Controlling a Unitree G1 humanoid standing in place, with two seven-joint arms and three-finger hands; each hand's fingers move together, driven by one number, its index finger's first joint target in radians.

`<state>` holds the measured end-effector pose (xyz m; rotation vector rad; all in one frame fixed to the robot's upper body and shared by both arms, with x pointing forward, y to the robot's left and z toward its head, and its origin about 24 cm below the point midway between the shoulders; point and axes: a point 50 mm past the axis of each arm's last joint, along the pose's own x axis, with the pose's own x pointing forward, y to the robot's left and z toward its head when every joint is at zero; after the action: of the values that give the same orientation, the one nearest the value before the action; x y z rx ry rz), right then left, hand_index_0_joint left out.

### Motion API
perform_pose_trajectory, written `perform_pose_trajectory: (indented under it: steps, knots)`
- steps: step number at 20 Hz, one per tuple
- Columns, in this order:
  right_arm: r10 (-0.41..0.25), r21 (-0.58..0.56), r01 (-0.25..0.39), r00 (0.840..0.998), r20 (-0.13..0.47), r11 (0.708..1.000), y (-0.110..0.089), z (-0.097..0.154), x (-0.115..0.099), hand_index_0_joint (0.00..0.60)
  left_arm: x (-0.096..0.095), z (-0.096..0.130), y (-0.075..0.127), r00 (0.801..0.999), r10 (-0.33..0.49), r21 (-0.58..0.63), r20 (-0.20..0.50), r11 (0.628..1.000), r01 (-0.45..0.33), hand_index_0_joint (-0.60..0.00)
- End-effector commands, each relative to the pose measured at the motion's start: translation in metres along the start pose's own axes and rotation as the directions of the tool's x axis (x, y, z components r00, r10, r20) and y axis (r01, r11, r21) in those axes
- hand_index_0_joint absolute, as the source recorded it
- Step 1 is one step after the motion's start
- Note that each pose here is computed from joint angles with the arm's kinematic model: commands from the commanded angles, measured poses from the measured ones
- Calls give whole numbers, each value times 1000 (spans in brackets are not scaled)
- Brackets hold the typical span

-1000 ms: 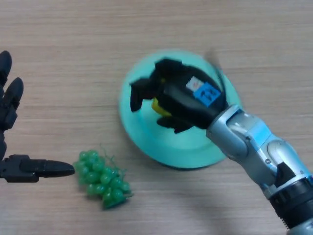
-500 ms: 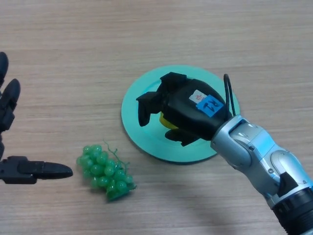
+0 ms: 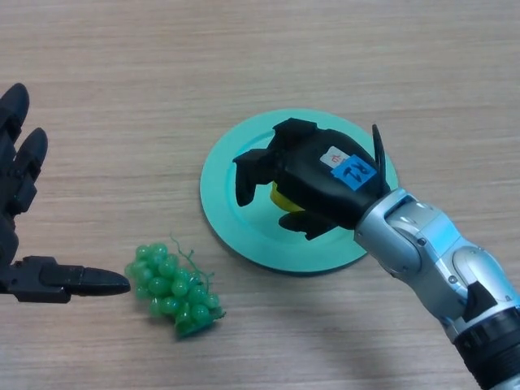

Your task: Pick up the yellow starfruit and place it on the plate

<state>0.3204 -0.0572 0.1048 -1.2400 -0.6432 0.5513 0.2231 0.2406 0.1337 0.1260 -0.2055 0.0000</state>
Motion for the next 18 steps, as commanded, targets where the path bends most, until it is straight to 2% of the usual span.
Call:
perform_pose_trajectory:
  steps: [1,3,4,5,6,7,8,9,13,18]
  knots:
    - [-249,23,248,967,54,968,-50,-1,7,600,2,31,9,985,14,79,171,996,-28,0]
    - [-249,44,247,967,48,968,-49,-2,6,600,3,31,10,984,20,80,175,996,-34,0]
    - [-250,36,248,967,47,968,-50,-2,5,550,2,32,11,984,24,79,179,996,-38,0]
    - [-252,38,250,967,45,967,-51,-2,5,450,2,32,10,983,24,78,180,996,-38,0]
    - [-268,40,267,963,36,963,-51,-3,4,300,2,31,11,984,23,77,179,996,-38,0]
    - [-283,48,282,959,28,958,-51,-3,2,200,2,31,11,984,23,77,178,996,-37,0]
    - [-319,59,317,947,27,947,-52,-2,-2,57,2,31,10,984,20,81,176,996,-35,0]
    - [-340,54,338,940,32,940,-53,-1,-4,0,2,31,10,984,19,84,176,996,-34,0]
    - [-361,-15,362,931,45,932,-56,-2,-4,0,3,31,12,980,31,78,196,996,-47,0]
    - [-368,9,368,929,36,930,-59,-3,-4,0,4,31,12,980,36,74,198,996,-51,0]
